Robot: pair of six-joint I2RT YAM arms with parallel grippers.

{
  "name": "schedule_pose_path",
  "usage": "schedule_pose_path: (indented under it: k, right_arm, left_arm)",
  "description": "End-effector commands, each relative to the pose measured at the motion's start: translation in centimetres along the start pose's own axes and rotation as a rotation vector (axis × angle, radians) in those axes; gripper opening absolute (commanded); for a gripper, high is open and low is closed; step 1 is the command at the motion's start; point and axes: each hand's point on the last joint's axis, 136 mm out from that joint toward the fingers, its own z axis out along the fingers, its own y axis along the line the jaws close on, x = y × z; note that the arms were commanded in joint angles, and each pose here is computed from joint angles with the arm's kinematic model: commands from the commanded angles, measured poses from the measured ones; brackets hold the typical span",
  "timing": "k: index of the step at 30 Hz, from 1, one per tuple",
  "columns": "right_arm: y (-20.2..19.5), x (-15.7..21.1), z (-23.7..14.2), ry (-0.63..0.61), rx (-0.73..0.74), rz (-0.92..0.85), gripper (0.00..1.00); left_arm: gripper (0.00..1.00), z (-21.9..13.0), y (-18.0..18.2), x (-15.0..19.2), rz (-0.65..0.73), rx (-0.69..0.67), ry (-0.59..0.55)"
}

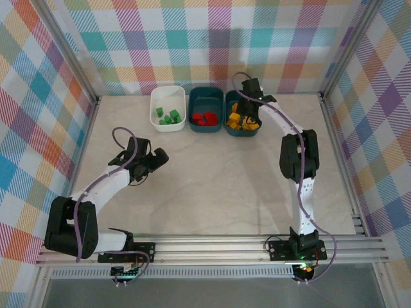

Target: Sort the legos into containers by color

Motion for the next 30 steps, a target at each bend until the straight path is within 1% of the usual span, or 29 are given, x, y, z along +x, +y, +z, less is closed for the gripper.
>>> schedule_pose_path:
  k: [1, 4, 8, 9, 10, 11, 14, 15, 16, 18, 19, 21, 22, 23, 24, 26, 27, 28, 29, 30]
  right_arm:
    - [1.4, -0.3, -1.2, 0.027, -0.038, -0.048, 0.59]
    - [1.2, -1.3, -2.9, -0.009, -0.031, -0.044, 0.67]
    - [1.2, -2.1, -6.2, -0.064, -0.071, -0.025, 0.68]
    - [1.2, -1.7, -7.2, -0.071, -0.087, -0.019, 0.69]
    - [1.6, -1.8, -8.7, -0.102, -0.125, -0.011, 0.71]
    - [1.6, -1.0, -9.9, -0.113, -0.153, -0.008, 0.72]
    - [3.0, 0.2, -15.7, -0.213, -0.313, -0.013, 0.79]
    - [3.5, 1.5, -17.5, -0.246, -0.363, -0.033, 0.93]
    - [4.0, 2.1, -20.2, -0.295, -0.410, -0.060, 1.00]
    - [4.7, 3.8, -23.7, -0.359, -0.472, -0.125, 1.00]
    - [4.5, 4.6, -24.9, -0.376, -0.487, -0.109, 1.00]
    - [3.0, 5.8, -25.4, -0.385, -0.489, 0.017, 1.00]
    - [2.2, 6.2, -25.1, -0.392, -0.479, 0.068, 1.00]
    - [1.5, 6.5, -24.8, -0.400, -0.453, 0.083, 1.00]
    - [0.5, 6.9, -24.1, -0.400, -0.404, 0.088, 1.00]
    - [-1.8, 7.3, -23.1, -0.403, -0.272, 0.079, 1.00]
    - [-2.4, 7.5, -22.9, -0.414, -0.246, 0.037, 1.00]
    - [-2.4, 7.6, -23.2, -0.436, -0.259, -0.012, 1.00]
    - [-2.6, 7.5, -23.7, -0.484, -0.272, -0.062, 1.00]
    - [-3.1, 7.5, -24.2, -0.543, -0.268, -0.112, 1.00]
  left_arm:
    - [1.00, -0.3, -0.9, -0.8, -0.002, 0.022, 0.000]
    - [1.00, -0.9, -1.7, -1.4, 0.004, 0.045, -0.009]
    - [1.00, -2.2, -2.3, -2.1, 0.011, 0.069, -0.041]
    - [1.00, -2.7, -2.5, -2.3, 0.018, 0.082, -0.053]
    - [1.00, -3.2, -2.7, -2.4, 0.025, 0.092, -0.065]
    - [1.00, -3.8, -2.8, -2.5, 0.032, 0.101, -0.075]
    - [1.00, -6.8, -3.1, -3.3, 0.058, 0.134, -0.148]
    - [1.00, -8.1, -3.2, -3.7, 0.068, 0.153, -0.185]
    - [1.00, -9.6, -3.3, -4.1, 0.078, 0.170, -0.229]
    - [1.00, -12.5, -3.1, -4.9, 0.089, 0.194, -0.321]
    - [1.00, -13.9, -2.8, -5.2, 0.080, 0.202, -0.371]
    - [1.00, -15.8, -2.2, -5.6, 0.019, 0.249, -0.454]
    - [1.00, -16.2, -1.7, -5.5, -0.046, 0.277, -0.490]
    - [1.00, -16.4, -1.3, -5.5, -0.110, 0.306, -0.521]
    - [1.00, -16.1, -1.0, -5.6, -0.145, 0.344, -0.563]
    - [1.00, -16.0, -0.7, -5.5, -0.129, 0.361, -0.611]
    - [1.00, -15.5, 0.4, -5.5, -0.160, 0.301, -0.617]
    - [1.00, -15.1, 1.6, -5.5, -0.200, 0.239, -0.615]
    - [1.00, -15.0, 2.4, -5.8, -0.200, 0.183, -0.626]
    - [1.00, -14.7, 2.9, -5.7, -0.151, 0.129, -0.621]
